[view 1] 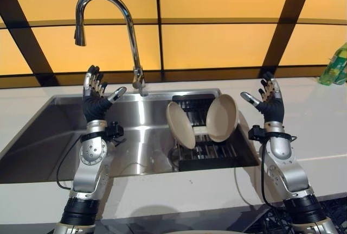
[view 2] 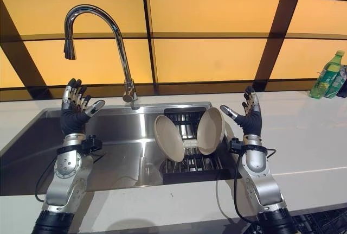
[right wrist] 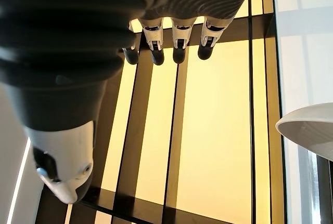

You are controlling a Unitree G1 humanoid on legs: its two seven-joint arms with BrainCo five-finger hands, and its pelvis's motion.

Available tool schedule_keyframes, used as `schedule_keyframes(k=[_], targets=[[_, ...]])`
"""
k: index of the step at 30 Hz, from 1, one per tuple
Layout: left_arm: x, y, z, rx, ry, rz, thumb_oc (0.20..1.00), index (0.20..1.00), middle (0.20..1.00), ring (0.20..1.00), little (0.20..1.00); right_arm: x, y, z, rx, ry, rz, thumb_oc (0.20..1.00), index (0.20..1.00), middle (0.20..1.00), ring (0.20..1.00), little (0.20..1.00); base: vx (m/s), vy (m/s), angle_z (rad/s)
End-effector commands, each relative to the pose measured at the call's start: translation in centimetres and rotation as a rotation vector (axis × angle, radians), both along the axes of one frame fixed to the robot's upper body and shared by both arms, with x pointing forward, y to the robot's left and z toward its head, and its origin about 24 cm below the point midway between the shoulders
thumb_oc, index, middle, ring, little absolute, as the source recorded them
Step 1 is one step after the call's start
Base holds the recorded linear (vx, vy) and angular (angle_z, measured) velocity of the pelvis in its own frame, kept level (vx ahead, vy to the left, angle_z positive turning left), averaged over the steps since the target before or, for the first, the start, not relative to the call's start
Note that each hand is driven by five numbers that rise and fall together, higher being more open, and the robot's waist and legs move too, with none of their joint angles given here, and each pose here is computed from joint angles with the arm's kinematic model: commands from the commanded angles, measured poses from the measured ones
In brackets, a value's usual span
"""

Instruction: Pick up plates and place into dishwasher.

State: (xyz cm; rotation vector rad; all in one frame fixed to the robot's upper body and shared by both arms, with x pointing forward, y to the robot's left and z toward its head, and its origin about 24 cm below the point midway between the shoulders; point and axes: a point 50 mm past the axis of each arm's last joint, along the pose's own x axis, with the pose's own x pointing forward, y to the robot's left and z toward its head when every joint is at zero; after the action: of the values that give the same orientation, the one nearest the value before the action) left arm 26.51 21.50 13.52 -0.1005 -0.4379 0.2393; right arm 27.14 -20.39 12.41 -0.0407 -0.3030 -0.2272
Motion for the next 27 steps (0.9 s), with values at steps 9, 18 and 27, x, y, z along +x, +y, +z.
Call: schedule_keyframes(k=[9,18,27], targets=[[0.1,0.7,3.2,0.085,-0.136,-0.009,1.0,1.0,1.0,1.0,1.0,0.3,-0.1,3.0,-0.008,-0.138,0.018,1.0,1.0,1.0,1.0,1.0,0.0,-0.025,0.0],[-0.1,2.0,3.7,0.237,-0.133,0.062,1.0,1.0,1.0,1.0,1.0,0.2,-0.3,3.1,-0.03,-0.116,0.055,1.0,1.0,1.0,1.0,1.0,-0.01,-0.093,-0.01],[0.2,3.0,3.8,0.411,-0.116,0.133,1.0,1.0,1.0,1.0,1.0,0.7,-0.1,3.7,-0.058,-0.13,0.073,1.0,1.0,1.0,1.0,1.0,0.02,0.049,-0.18]])
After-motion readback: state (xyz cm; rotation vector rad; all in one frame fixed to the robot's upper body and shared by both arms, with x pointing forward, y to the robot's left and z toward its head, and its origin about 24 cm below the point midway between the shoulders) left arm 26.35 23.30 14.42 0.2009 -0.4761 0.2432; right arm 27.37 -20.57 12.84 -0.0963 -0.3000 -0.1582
